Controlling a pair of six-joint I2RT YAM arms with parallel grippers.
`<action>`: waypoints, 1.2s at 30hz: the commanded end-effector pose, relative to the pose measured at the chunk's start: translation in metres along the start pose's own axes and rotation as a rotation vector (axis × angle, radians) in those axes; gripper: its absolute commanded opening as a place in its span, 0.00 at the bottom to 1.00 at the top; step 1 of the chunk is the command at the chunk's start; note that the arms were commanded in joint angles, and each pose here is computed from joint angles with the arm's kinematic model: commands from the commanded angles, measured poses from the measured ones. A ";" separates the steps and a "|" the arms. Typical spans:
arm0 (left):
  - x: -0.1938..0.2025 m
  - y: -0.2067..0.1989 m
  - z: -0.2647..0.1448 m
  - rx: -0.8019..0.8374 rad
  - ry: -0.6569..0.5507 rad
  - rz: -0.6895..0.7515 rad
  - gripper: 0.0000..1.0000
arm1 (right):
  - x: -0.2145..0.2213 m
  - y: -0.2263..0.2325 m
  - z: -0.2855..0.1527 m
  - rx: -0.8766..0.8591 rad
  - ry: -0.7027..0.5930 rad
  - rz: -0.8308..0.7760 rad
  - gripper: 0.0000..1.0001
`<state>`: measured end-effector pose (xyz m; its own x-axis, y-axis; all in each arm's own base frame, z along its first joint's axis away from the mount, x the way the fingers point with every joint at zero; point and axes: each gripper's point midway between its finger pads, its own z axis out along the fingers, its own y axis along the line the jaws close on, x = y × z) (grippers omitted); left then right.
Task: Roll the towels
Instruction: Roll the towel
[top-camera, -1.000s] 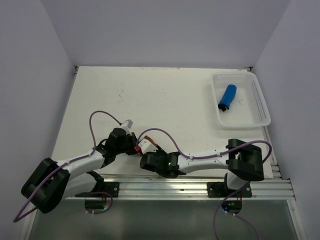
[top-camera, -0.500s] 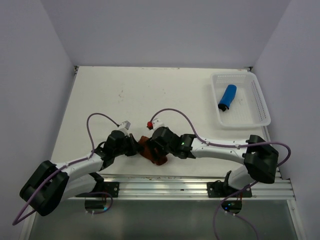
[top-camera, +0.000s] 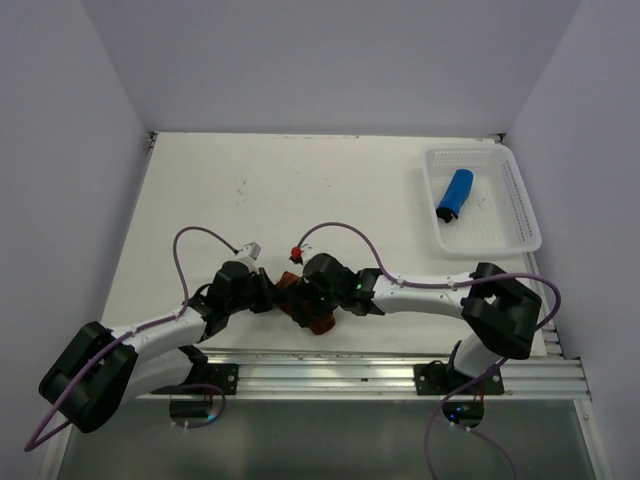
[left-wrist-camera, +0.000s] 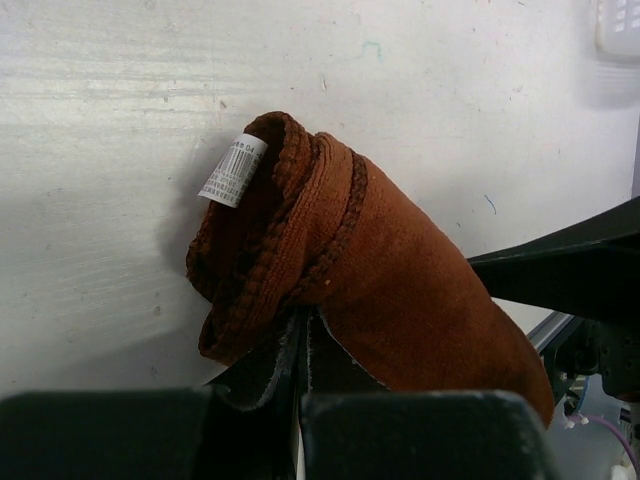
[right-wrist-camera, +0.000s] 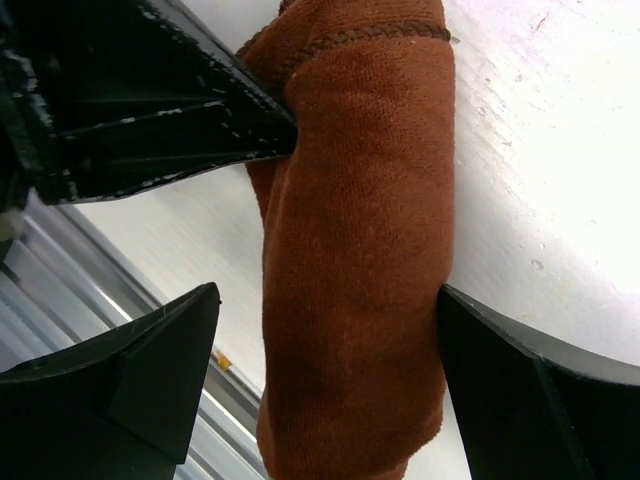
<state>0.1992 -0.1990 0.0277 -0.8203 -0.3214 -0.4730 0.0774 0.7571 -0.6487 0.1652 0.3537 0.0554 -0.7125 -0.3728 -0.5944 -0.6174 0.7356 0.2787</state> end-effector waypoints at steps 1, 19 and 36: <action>0.023 0.038 -0.004 -0.137 0.060 -0.009 0.00 | -0.001 -0.002 0.009 0.012 -0.013 0.017 0.90; 0.033 0.047 -0.010 -0.145 0.062 -0.034 0.00 | -0.013 -0.008 0.020 0.018 -0.025 0.040 0.97; 0.032 0.046 -0.009 -0.146 0.061 -0.031 0.00 | 0.008 -0.005 0.036 -0.012 0.048 -0.004 0.80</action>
<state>0.1857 -0.1900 0.0156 -0.8294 -0.3306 -0.4504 0.0471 0.7618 -0.6461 0.1778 0.3690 0.0282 -0.7289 -0.3694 -0.5765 -0.6111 0.7306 0.3046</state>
